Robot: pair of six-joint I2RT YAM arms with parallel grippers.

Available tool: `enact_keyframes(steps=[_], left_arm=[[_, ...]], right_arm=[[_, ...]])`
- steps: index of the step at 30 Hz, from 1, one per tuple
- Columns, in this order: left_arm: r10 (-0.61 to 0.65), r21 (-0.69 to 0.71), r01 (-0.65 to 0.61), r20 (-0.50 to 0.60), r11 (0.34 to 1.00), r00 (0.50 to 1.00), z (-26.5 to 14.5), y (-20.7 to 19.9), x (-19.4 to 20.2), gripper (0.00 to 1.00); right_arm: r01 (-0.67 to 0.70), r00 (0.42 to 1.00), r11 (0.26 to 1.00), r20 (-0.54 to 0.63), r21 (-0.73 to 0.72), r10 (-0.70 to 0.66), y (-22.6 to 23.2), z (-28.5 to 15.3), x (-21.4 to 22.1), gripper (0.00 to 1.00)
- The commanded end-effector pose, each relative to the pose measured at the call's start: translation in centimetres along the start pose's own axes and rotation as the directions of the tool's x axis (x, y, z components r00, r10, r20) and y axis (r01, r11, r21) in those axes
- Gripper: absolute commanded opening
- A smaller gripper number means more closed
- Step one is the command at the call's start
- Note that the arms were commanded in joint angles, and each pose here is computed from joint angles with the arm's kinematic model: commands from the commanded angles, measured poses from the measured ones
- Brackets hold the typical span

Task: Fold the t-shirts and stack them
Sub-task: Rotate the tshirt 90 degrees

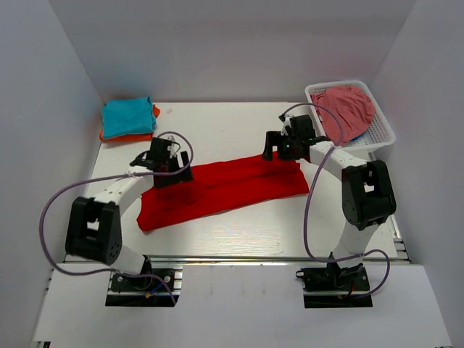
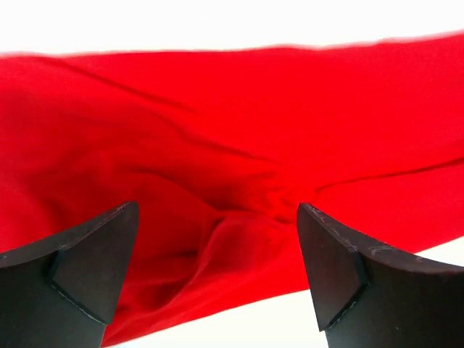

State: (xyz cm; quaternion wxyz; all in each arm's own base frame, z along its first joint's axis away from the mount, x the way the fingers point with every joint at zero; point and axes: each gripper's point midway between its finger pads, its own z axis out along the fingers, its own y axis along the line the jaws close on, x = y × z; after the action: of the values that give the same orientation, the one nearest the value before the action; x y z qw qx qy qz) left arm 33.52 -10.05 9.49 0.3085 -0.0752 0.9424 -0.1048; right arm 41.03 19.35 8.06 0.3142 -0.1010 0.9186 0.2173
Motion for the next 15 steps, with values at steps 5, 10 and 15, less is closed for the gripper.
enact_keyframes(steps=[5,10,15], left_arm=[[-0.053,-0.039,0.047,-0.183,0.998,0.982,5.2,0.6,5.4,1.00],[-0.104,-0.180,0.058,-0.256,0.982,0.961,8.9,2.7,5.2,1.00],[-0.014,-0.127,-0.017,-0.235,0.992,0.972,14.0,0.6,0.2,1.00]], right_arm=[[0.001,1.000,0.999,0.003,0.045,-0.001,-1.4,2.6,-1.2,0.90],[-0.099,0.990,0.980,-0.079,0.170,0.114,-4.2,3.8,2.0,0.90],[-0.178,0.956,0.963,-0.195,0.201,0.217,-4.7,2.3,8.1,0.90]])
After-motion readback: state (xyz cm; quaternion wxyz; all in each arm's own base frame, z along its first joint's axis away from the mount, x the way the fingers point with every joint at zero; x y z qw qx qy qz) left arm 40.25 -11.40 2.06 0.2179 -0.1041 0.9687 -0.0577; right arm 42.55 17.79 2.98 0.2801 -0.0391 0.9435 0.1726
